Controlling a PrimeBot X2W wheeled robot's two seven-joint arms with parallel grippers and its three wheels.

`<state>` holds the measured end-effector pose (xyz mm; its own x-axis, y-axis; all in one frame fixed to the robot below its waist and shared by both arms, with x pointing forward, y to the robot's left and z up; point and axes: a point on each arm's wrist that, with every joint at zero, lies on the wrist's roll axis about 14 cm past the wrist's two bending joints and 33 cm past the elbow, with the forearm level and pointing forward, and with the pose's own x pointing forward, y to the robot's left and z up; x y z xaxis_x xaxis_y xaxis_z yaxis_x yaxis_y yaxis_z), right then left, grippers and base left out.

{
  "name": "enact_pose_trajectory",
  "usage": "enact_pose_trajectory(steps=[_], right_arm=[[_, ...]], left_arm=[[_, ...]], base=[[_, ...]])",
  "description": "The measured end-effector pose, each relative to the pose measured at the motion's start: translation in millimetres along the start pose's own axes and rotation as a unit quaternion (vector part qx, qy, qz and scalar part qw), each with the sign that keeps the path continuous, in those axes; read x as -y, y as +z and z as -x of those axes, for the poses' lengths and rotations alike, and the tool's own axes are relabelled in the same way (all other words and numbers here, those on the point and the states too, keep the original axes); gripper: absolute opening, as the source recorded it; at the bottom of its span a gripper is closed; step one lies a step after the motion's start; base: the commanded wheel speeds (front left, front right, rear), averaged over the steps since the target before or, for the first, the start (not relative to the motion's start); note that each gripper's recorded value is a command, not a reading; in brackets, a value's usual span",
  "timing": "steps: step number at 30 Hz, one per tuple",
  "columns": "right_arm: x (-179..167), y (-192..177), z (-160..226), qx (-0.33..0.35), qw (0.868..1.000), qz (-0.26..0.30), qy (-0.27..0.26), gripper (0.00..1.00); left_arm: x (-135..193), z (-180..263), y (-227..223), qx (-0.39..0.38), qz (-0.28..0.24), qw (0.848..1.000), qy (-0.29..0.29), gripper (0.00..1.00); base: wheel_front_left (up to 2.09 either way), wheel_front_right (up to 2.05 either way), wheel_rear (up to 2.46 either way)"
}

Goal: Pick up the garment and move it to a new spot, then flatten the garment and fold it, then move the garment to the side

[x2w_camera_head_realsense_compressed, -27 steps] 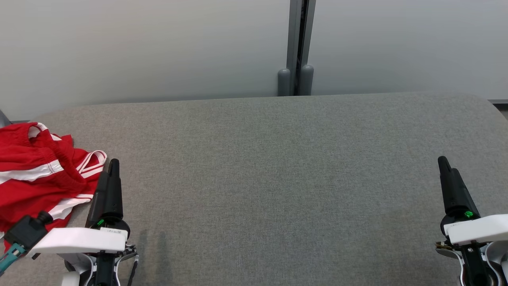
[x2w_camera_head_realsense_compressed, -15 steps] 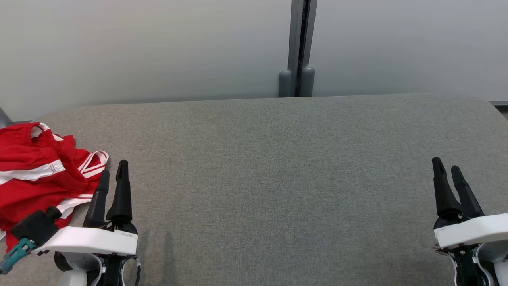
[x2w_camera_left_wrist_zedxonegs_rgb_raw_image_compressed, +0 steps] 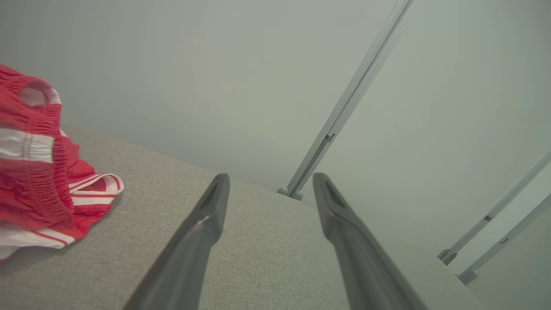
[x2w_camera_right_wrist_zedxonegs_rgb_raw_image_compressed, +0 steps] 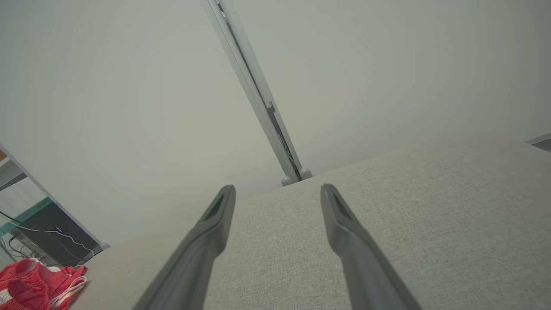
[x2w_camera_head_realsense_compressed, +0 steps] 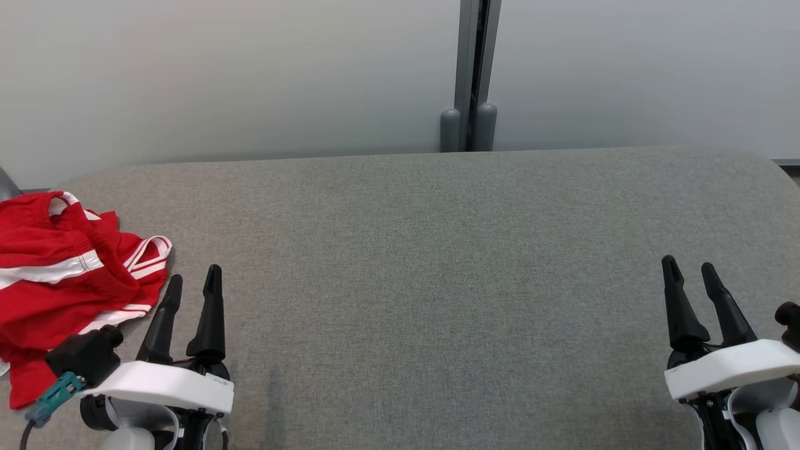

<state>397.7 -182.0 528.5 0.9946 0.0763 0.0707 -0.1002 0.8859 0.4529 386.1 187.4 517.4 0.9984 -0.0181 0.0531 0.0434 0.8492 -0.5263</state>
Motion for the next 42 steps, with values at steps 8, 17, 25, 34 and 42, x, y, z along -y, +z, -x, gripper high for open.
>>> enact_pose_trajectory(steps=[8,17,25,34,42], right_arm=[[4,-9,0,-0.010,0.999,0.046,-0.004,1.00],[5,-17,0,-0.019,0.996,0.093,0.001,1.00],[4,-19,0,-0.019,0.992,0.125,0.007,1.00],[3,-22,1,-0.021,0.987,0.159,0.012,1.00],[5,-21,2,-0.015,0.984,0.178,0.010,1.00]], left_arm=[[-1,0,-10,-0.014,-0.056,0.998,-0.002,1.00],[-8,2,-15,-0.023,-0.110,0.994,0.003,1.00],[-13,4,-21,-0.031,-0.134,0.990,0.006,1.00],[-15,4,-26,-0.037,-0.169,0.985,0.003,1.00],[-15,2,-28,-0.039,-0.196,0.980,-0.002,1.00]], base=[[0.00,0.00,0.00],[0.00,0.00,0.00],[0.00,0.00,0.00],[0.00,0.00,0.00],[0.00,0.00,0.00]])
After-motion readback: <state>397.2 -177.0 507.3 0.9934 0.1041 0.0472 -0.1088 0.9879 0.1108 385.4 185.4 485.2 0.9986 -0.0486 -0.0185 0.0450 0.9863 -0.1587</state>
